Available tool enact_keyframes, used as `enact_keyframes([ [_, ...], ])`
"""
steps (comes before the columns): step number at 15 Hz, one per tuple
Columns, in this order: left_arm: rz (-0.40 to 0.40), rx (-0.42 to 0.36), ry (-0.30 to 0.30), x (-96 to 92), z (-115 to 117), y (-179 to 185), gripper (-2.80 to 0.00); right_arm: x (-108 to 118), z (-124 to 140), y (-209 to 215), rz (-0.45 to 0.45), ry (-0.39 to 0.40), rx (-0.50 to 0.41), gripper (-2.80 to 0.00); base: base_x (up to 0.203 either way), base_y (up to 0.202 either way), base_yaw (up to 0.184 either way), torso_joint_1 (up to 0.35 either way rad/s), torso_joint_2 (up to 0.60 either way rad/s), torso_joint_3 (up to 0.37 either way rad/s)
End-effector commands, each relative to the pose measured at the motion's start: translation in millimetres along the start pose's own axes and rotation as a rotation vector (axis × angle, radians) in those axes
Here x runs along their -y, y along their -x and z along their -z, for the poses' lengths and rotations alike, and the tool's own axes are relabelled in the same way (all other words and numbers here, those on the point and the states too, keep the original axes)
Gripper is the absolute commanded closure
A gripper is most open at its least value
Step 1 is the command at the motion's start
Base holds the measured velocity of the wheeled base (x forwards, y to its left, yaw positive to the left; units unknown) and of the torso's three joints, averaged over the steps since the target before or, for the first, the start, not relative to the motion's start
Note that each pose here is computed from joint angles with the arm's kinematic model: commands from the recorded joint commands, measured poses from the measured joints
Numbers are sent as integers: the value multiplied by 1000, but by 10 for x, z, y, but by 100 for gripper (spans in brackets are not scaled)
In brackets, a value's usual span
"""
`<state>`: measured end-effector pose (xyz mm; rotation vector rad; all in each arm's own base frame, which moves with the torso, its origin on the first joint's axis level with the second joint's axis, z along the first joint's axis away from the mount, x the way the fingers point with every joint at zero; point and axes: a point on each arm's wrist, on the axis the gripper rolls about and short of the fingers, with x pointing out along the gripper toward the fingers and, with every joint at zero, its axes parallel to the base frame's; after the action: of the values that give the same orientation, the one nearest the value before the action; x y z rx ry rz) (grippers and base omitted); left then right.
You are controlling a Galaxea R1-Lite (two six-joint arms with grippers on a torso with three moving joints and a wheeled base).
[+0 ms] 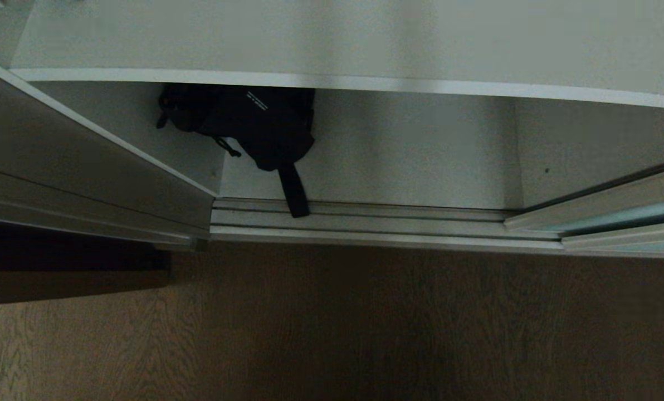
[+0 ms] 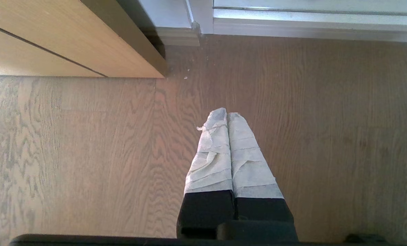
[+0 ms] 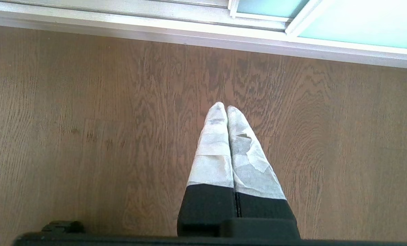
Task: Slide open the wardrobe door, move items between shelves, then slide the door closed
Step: Close the door
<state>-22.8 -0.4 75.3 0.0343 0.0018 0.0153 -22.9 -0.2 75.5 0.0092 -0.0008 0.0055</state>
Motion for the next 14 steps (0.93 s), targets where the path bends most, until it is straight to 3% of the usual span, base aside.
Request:
enact_keyframes([
  [1, 0, -3, 6, 0, -3, -3, 0, 0, 1, 2, -1, 0, 2, 0, 0, 0, 0, 0, 0, 0],
  [14, -1, -3, 13, 0, -3, -3, 0, 0, 1, 2, 0, 0, 2, 0, 0, 0, 0, 0, 0, 0],
])
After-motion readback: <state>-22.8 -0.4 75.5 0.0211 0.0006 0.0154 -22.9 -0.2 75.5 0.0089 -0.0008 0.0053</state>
